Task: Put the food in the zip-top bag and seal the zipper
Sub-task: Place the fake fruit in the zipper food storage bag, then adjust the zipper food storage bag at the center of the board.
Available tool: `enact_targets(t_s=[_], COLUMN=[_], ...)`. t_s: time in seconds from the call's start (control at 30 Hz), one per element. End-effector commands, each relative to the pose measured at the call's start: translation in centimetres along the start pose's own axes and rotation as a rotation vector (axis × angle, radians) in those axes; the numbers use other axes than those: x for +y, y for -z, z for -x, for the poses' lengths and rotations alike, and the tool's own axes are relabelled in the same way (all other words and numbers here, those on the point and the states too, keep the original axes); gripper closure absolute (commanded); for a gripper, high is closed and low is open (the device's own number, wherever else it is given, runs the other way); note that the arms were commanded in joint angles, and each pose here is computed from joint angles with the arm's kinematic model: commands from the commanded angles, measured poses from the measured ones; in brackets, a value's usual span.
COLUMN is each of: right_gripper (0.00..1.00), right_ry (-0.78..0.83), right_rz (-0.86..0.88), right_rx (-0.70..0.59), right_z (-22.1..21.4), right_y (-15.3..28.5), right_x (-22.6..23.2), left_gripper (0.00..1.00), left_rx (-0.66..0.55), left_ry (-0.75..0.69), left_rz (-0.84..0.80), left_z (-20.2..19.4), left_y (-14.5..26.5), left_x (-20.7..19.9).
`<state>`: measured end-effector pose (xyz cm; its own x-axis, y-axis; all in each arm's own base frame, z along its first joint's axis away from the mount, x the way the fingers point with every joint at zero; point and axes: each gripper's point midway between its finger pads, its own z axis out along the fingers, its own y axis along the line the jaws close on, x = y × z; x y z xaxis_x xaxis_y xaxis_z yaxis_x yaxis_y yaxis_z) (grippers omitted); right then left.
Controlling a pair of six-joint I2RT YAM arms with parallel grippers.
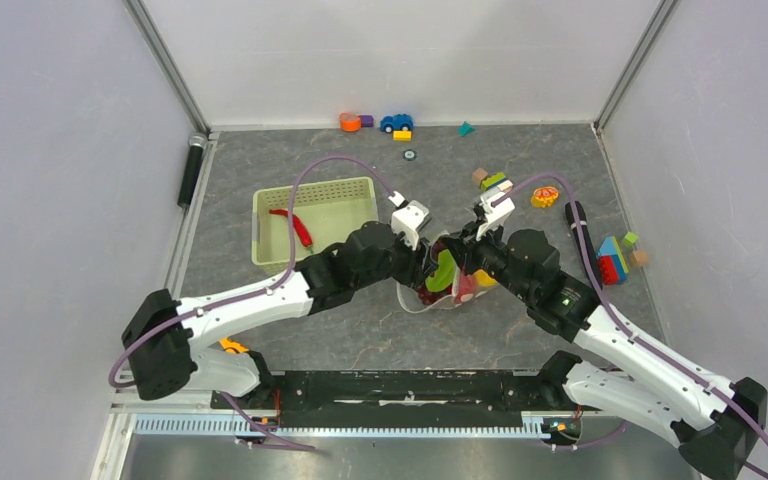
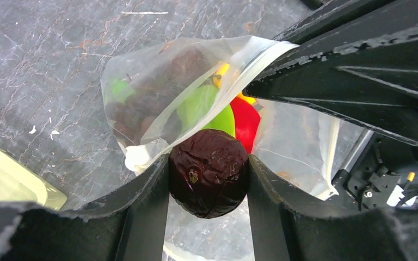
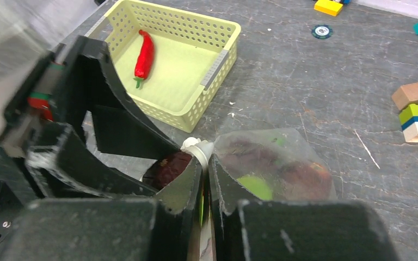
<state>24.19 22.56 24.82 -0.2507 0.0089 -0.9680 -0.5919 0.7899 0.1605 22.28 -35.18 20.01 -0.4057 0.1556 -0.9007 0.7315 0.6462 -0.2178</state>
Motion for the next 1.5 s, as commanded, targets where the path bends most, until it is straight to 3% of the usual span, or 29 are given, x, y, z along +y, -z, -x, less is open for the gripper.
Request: enact_targets(t_s=[0.0,0.23,0.3,0.37,0.43,0.47,0.5,0.77,0.9,1.07,1.3,1.4,1.47], right_gripper=[0.88,0.88,0.88,0.88,0.87,0.87,0.87,0.87,0.87,0.87,0.87,0.87,0.87], right_ry=[-0.021,-0.009,-0.002,0.000,0.000,0.003,0.006,0.006,0.005,0.006,0.005,0.004,0.002], right_rz=[0.071,0.048,0.038,0.024,0.023,0.023,0.019,-0.050,-0.065,-0.065,-0.058,-0.053,-0.056], right_rx=[-0.128,-0.146,-0.144,-0.136,-0.132,-0.131,-0.130,-0.119,-0.115,-0.116,-0.112,-0.109,-0.110], right_z=[4.2,4.9,4.8,4.5,4.4,4.4,4.3,3.8,3.5,3.6,3.6,3.5,3.5], right_y=[0.4,0.3,0.2,0.0,-0.1,-0.1,-0.2,-0.4,-0.4,-0.3,-0.4,-0.3,-0.2], right_x=[1.6,1.2,1.0,0.8,0.8,0.7,0.7,-0.6,-0.9,-0.9,-0.7,-0.7,-0.7], left_gripper=[0.86,0.70,0.60,0.46,0.13,0.02,0.00,0.00,0.00,0.00,0.00,0.09,0.29], left_rx=[-0.078,-0.067,-0.060,-0.055,-0.046,-0.046,-0.044,-0.126,-0.169,-0.079,0.077,0.103,0.110], left_ry=[-0.073,-0.101,-0.111,-0.119,-0.118,-0.115,-0.115,-0.051,0.040,0.125,0.170,0.186,0.188], left_rz=[0.062,0.053,0.049,0.053,0.066,0.069,0.069,0.087,0.196,0.380,0.348,0.393,0.413], left_z=[2.8,2.3,2.1,2.0,1.9,1.9,2.0,3.7,3.1,-1.0,-5.8,-6.8,-6.8], left_y=[-0.6,-1.2,-1.5,-1.8,-2.1,-2.1,-2.0,1.4,3.8,5.5,4.2,3.4,2.7], left_x=[0.1,-0.6,-0.7,-0.7,-0.5,-0.5,-0.5,-0.1,2.2,5.7,5.1,5.6,5.8])
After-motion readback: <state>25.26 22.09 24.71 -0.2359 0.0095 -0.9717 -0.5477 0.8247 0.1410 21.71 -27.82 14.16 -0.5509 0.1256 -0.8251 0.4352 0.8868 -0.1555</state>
